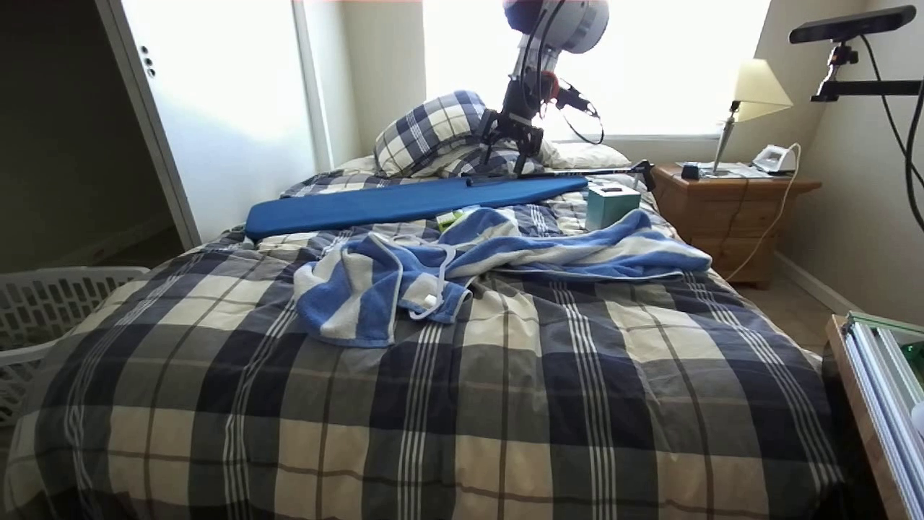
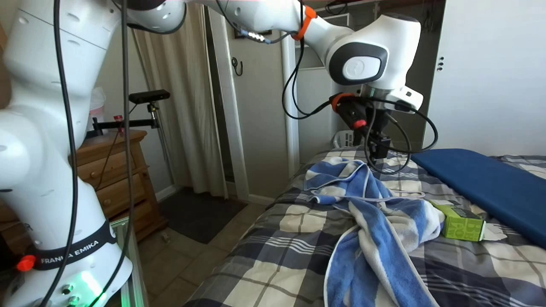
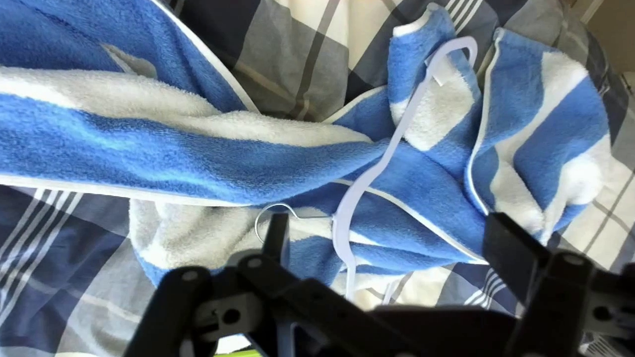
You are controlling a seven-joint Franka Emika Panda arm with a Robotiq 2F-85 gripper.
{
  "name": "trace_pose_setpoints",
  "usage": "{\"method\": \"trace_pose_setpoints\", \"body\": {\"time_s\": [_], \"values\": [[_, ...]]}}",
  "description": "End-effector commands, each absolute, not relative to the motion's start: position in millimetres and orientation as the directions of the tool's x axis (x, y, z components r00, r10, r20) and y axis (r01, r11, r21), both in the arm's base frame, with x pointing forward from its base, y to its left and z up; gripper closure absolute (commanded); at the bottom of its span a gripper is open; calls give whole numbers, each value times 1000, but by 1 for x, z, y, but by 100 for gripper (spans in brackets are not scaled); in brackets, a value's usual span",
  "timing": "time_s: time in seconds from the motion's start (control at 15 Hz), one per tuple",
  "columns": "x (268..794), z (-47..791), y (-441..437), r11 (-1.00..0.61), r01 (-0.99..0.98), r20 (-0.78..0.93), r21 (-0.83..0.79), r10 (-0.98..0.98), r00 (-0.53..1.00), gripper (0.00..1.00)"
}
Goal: Thread the towel through the hanger
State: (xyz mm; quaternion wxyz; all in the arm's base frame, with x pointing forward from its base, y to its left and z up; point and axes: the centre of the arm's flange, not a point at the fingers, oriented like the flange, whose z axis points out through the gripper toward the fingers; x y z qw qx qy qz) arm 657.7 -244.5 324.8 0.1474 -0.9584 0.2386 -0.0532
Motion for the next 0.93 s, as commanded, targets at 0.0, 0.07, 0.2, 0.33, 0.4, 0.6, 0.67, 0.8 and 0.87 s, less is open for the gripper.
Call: {"method": "trace_pose_setpoints", "body": {"time_s": [0.0,0.07,0.2,0.33,0.4,0.6,0.67,0.8,0.87], "values": [[661,321,-245,-843,-442,31,-306,-473,881,0],[662,321,-246,-843,-442,34,-306,-474,880,0],[664,325,-247,-843,-442,41,-307,-475,879,0],[665,327,-248,-843,-441,45,-307,-476,878,0],[673,316,-256,-839,-461,53,-289,-495,868,0],[688,289,-268,-831,-472,71,-294,-512,856,0],[693,276,-273,-827,-481,80,-291,-522,849,0],[701,252,-276,-821,-484,67,-301,-525,848,0],[705,239,-278,-820,-488,59,-301,-526,848,0]]}}
